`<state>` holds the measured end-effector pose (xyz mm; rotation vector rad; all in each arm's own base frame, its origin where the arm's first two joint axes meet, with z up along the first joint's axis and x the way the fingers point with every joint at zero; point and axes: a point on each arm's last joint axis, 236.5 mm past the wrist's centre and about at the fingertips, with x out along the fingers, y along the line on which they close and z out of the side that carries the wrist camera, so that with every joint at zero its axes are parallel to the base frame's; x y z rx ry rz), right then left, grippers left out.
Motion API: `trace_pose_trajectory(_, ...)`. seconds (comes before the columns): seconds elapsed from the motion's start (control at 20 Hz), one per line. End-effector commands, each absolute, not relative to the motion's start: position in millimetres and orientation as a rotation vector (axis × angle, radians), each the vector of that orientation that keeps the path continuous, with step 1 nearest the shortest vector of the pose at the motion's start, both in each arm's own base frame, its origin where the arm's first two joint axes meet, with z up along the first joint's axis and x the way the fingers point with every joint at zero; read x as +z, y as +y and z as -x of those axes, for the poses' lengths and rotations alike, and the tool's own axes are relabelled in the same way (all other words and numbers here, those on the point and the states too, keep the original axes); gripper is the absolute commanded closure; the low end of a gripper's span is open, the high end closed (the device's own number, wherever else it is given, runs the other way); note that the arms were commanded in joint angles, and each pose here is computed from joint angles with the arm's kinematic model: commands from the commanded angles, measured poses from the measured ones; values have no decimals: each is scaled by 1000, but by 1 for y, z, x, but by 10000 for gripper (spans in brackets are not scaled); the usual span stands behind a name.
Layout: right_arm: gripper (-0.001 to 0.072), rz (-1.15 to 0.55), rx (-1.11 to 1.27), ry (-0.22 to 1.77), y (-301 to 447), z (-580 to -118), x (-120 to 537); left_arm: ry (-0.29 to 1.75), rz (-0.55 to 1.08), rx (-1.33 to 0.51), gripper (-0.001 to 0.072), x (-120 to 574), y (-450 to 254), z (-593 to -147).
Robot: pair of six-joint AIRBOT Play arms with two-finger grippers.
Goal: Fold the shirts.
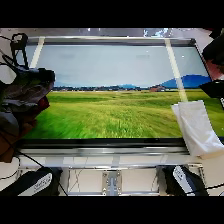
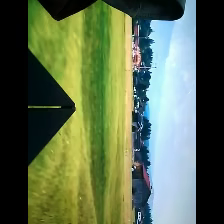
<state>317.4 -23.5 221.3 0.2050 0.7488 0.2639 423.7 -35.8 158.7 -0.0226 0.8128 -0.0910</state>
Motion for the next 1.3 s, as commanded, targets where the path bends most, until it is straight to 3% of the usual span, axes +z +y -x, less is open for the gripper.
trace_pose_trajectory(0.0, 695, -204, 265, 748, -23, -317, 222, 812, 22, -90, 698, 159, -35, -424)
trace_pose_trajectory(0.4, 695, -204, 265, 748, -23, -317, 222, 812, 22, -90, 697, 159, -35, -424)
trace_pose_trajectory(0.65, 695, -204, 263, 744, -24, -318, 222, 733, 20, -82, 695, 163, -34, -447)
trace_pose_trajectory(0.75, 696, -199, 223, 687, -33, -329, 231, 690, -94, -15, 689, 169, -11, -457)
trace_pose_trajectory(0.8, 695, -198, 196, 649, -39, -336, 237, 653, -186, 41, 641, 176, 9, -464)
trace_pose_trajectory(0.9, 696, -202, 184, 623, -42, -340, 241, 636, -287, 221, 151, 185, 67, -465)
trace_pose_trajectory(1.05, 695, -203, 186, 624, -41, -340, 241, 732, -314, 484, 122, 173, 173, -438)
trace_pose_trajectory(1.25, 695, -246, 224, 624, -30, -338, 244, 801, 111, 789, 121, 122, 282, -380)
